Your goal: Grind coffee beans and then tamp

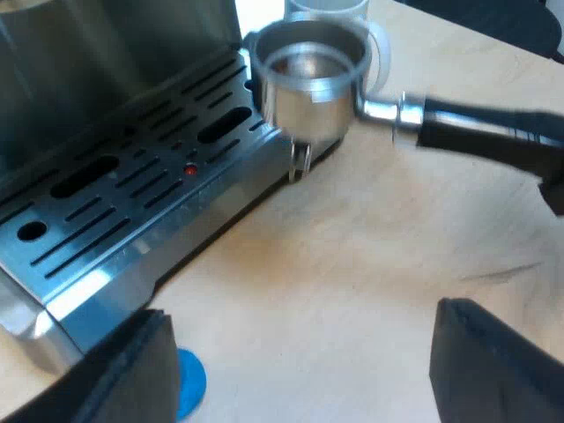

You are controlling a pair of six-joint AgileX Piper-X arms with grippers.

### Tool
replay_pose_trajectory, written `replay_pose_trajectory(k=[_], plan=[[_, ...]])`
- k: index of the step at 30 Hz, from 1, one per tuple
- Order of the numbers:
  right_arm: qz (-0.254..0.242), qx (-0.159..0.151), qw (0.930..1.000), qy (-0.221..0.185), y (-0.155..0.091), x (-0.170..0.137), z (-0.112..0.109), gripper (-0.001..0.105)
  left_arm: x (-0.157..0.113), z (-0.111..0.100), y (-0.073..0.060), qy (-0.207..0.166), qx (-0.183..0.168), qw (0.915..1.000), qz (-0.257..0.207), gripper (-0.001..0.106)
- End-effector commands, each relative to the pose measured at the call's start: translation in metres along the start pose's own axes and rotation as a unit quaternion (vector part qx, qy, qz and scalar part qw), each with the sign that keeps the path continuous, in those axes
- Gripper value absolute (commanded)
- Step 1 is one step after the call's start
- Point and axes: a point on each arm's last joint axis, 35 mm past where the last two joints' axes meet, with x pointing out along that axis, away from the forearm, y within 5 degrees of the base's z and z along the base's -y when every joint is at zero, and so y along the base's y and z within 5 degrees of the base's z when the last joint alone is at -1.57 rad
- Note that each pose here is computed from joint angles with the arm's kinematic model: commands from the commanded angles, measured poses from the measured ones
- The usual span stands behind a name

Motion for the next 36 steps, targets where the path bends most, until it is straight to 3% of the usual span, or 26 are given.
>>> replay_pose_trajectory(k=[1,21,32,36], plan=[[0.0,0.003,0.9993,-0.037,0.002,-0.003,0.006,0.0,-0.003,0.001,-0.002,0.0,0.001,1.0,-0.006,0.062],[0.032,0.018,0.998,-0.052,0.01,0.028,-0.039,0.0,-0.002,0.0,-0.002,0.007,-0.001,1.0,-0.006,0.062],[0.037,0.03,0.9986,-0.023,0.01,0.053,-0.039,0.0,-0.002,0.0,-0.002,0.007,-0.001,1.0,-0.006,0.062],[0.036,0.014,0.9991,-0.019,0.015,0.061,-0.041,0.0,-0.002,0.0,-0.002,0.007,-0.001,1.0,-0.006,0.062]])
